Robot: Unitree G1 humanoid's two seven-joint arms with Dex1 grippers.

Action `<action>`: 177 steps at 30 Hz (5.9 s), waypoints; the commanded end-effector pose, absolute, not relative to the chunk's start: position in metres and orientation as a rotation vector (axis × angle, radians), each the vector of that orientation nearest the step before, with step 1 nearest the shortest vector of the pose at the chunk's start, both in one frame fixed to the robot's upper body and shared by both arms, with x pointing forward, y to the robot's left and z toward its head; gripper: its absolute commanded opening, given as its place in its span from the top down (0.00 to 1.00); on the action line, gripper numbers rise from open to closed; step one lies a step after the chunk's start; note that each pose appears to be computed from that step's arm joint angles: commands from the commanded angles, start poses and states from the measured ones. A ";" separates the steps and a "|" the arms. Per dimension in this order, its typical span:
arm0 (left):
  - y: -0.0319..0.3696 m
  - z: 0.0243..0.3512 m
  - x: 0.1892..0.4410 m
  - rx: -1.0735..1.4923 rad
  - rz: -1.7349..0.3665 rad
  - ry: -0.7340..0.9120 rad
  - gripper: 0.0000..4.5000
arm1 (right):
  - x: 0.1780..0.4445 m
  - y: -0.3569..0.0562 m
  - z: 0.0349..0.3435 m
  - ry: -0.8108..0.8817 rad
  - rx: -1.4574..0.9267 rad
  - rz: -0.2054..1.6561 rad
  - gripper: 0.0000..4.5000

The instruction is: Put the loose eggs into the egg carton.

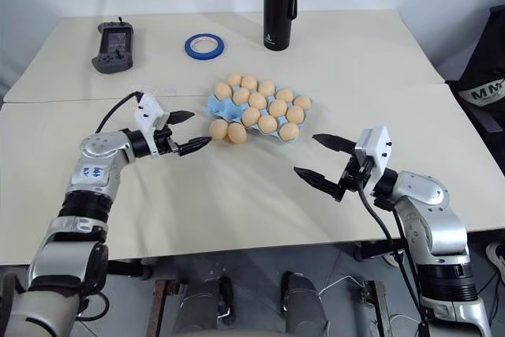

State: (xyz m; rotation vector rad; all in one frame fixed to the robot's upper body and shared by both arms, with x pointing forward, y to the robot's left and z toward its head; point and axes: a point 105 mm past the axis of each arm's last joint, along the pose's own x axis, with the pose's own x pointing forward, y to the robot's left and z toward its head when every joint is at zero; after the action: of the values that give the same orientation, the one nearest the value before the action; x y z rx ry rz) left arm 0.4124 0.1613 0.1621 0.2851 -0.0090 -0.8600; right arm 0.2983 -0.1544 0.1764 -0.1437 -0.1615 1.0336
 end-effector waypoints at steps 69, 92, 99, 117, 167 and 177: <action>0.108 0.216 0.456 0.278 -0.793 -0.094 0.00 | 0.292 -0.171 0.199 -0.330 -0.112 0.882 0.00; 0.233 0.190 0.328 0.401 -0.793 0.059 0.00 | 0.284 -0.177 0.184 -0.308 -0.040 0.912 0.00; 0.251 0.169 0.285 0.333 -0.728 0.109 0.00 | 0.290 -0.179 0.183 -0.265 -0.048 0.943 0.00; 0.124 0.169 0.378 0.200 -0.899 -0.058 0.00 | 0.292 -0.177 0.183 -0.259 -0.059 0.937 0.00; 0.109 0.230 0.448 0.189 -0.668 -0.159 0.70 | 0.288 -0.180 0.174 -0.222 -0.068 0.885 0.00; 0.123 0.227 0.474 0.160 -0.529 -0.095 0.70 | 0.289 -0.179 0.174 -0.226 -0.067 0.882 0.00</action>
State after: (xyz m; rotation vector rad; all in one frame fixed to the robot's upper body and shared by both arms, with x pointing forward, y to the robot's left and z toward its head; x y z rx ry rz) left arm 0.4712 0.1266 0.2055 0.1569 -0.0285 -0.5375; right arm 0.2913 -0.1785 0.1636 -0.0429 -0.1834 0.8845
